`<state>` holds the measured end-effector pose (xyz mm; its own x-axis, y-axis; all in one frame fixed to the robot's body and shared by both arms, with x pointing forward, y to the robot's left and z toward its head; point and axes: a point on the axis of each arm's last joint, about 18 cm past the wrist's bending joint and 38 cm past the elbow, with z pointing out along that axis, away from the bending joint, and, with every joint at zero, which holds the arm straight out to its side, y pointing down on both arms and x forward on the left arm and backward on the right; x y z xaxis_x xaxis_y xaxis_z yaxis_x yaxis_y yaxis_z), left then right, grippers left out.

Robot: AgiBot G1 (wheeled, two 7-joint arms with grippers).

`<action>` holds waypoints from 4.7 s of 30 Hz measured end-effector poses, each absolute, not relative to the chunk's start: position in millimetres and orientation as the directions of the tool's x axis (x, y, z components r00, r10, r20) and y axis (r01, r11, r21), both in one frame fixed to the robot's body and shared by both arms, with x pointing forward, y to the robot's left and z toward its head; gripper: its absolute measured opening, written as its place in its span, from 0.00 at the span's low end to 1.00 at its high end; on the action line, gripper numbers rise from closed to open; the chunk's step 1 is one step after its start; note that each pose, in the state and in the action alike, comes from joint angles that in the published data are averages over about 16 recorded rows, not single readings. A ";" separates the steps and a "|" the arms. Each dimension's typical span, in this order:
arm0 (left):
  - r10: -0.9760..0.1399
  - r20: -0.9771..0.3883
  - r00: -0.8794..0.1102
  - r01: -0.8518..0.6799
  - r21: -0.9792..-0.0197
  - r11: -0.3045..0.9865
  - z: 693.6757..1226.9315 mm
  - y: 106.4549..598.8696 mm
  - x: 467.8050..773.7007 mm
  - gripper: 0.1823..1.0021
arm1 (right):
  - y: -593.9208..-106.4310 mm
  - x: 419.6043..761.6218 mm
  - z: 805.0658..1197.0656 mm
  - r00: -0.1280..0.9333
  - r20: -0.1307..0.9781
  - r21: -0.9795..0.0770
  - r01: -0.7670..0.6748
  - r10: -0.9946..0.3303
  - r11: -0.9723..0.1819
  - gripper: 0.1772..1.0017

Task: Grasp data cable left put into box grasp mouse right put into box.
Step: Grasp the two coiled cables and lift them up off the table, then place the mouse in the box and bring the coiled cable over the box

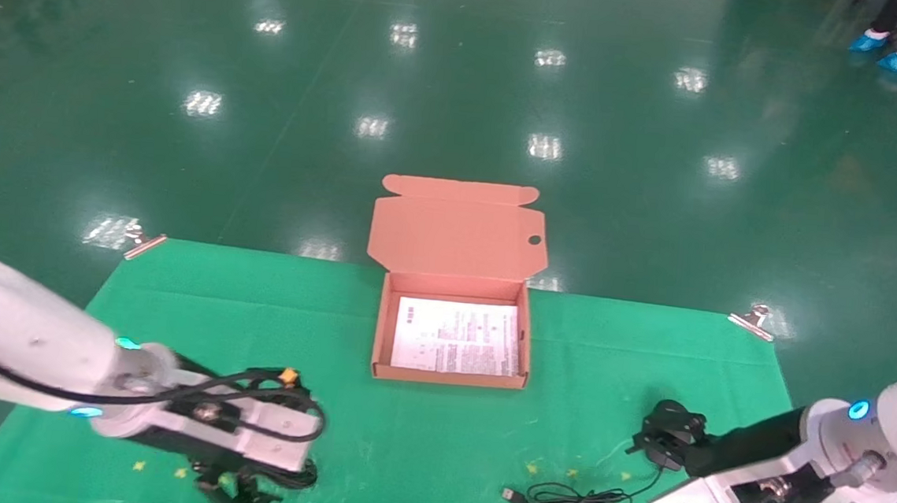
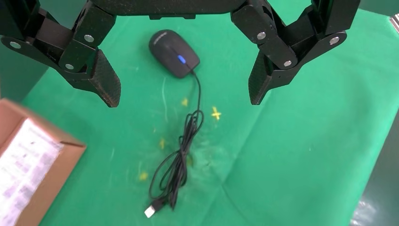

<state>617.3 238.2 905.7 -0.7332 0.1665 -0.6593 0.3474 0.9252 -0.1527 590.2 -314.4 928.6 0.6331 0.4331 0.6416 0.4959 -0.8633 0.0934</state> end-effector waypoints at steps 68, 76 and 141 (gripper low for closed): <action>-0.164 -0.592 -0.789 -0.024 -0.237 0.971 841.3 284.8 713.9 0.73 | -307.3 686.5 818.1 0.649 0.726 0.010 0.321 0.228 -0.947 0.77; -0.162 -0.591 -0.790 -0.022 -0.236 0.971 841.5 284.5 713.5 0.51 | -307.2 686.1 818.4 0.648 0.726 0.010 0.322 0.228 -0.947 0.56; -0.114 -0.974 -0.198 0.264 -0.165 0.950 1103.8 228.6 696.0 0.09 | -226.6 675.8 1157.8 -0.055 0.995 -0.041 0.503 -0.080 -0.863 0.02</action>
